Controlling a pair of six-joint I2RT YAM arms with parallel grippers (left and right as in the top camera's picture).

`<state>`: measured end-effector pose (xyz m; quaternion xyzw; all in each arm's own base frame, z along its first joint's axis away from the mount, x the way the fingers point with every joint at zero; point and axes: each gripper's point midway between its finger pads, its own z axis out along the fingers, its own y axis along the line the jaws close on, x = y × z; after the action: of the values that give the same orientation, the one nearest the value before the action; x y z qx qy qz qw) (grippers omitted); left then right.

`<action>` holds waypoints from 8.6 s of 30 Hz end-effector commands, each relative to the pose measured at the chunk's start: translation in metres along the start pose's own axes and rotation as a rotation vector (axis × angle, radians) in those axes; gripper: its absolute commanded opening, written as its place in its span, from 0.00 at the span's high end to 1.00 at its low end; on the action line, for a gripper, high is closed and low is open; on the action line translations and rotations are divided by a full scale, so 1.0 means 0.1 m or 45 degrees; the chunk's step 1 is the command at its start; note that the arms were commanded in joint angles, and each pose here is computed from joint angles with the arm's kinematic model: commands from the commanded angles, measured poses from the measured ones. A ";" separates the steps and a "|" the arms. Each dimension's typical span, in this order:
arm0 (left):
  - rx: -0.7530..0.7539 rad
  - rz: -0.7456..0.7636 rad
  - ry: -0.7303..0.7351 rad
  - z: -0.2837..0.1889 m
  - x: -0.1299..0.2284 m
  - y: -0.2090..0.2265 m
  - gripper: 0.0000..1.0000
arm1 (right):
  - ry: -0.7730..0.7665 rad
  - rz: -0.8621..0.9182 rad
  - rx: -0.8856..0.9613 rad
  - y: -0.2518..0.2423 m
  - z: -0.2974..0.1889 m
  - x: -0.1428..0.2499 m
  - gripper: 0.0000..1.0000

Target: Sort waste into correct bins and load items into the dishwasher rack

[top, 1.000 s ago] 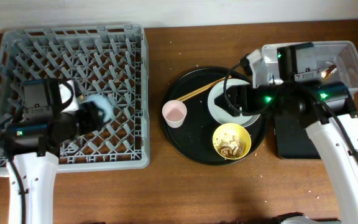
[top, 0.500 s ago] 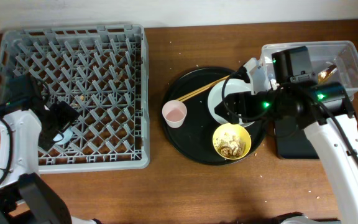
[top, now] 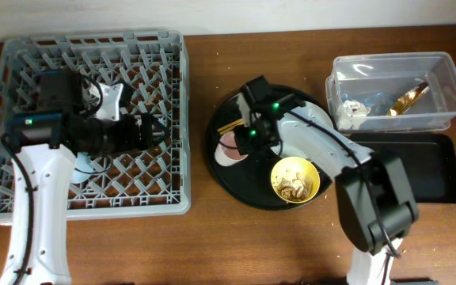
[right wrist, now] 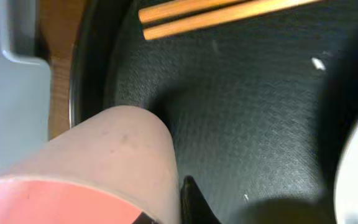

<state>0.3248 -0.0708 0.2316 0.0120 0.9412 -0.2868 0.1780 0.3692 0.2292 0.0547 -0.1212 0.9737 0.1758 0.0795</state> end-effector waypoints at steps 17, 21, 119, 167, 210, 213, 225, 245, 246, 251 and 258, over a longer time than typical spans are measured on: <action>1.372 0.394 0.164 -0.53 0.38 -2.11 0.24 | -0.621 -0.739 -1.134 1.57 -2.71 0.01 0.96; 1.225 0.387 0.128 -0.38 0.31 -1.99 0.31 | -0.576 -0.695 -1.138 1.56 -2.67 0.05 0.96; -0.133 0.161 -0.242 -0.88 -0.40 -0.43 0.01 | -1.090 0.585 -0.783 -2.48 -2.46 0.85 0.96; -0.133 0.161 -0.242 -0.88 -0.40 -0.43 0.01 | 0.046 -0.419 0.239 0.11 -0.05 0.99 0.72; -0.310 0.880 0.180 2.29 -0.54 -0.70 1.00 | -0.374 0.516 -0.032 -0.94 -2.03 0.92 0.29; -0.448 0.672 0.107 1.44 -0.62 -0.60 1.00 | -0.371 0.517 -0.032 -0.94 -2.02 0.92 0.29; -0.641 -0.059 0.117 1.54 -0.48 0.56 0.85 | -0.371 0.517 -0.032 -0.94 -2.02 0.92 0.29; -0.445 0.843 0.387 3.33 -0.03 -0.17 0.85 | -0.384 0.512 -0.031 -0.94 -2.03 0.90 0.28; -0.451 0.840 0.402 3.31 -0.01 -0.16 1.00 | -0.384 0.512 -0.031 -0.94 -2.03 0.90 0.28; -0.506 0.520 0.232 2.15 -0.59 -0.49 1.00 | -0.383 0.512 -0.031 -0.94 -2.03 0.90 0.28; -0.716 0.022 0.188 1.32 -0.62 0.46 1.00 | -0.383 0.512 -0.031 -0.94 -2.03 0.90 0.28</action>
<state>0.4401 -0.1078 0.1720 0.0126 0.9872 -0.0297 0.1560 0.2852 0.0512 0.1922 0.0994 0.9546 0.2128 0.1833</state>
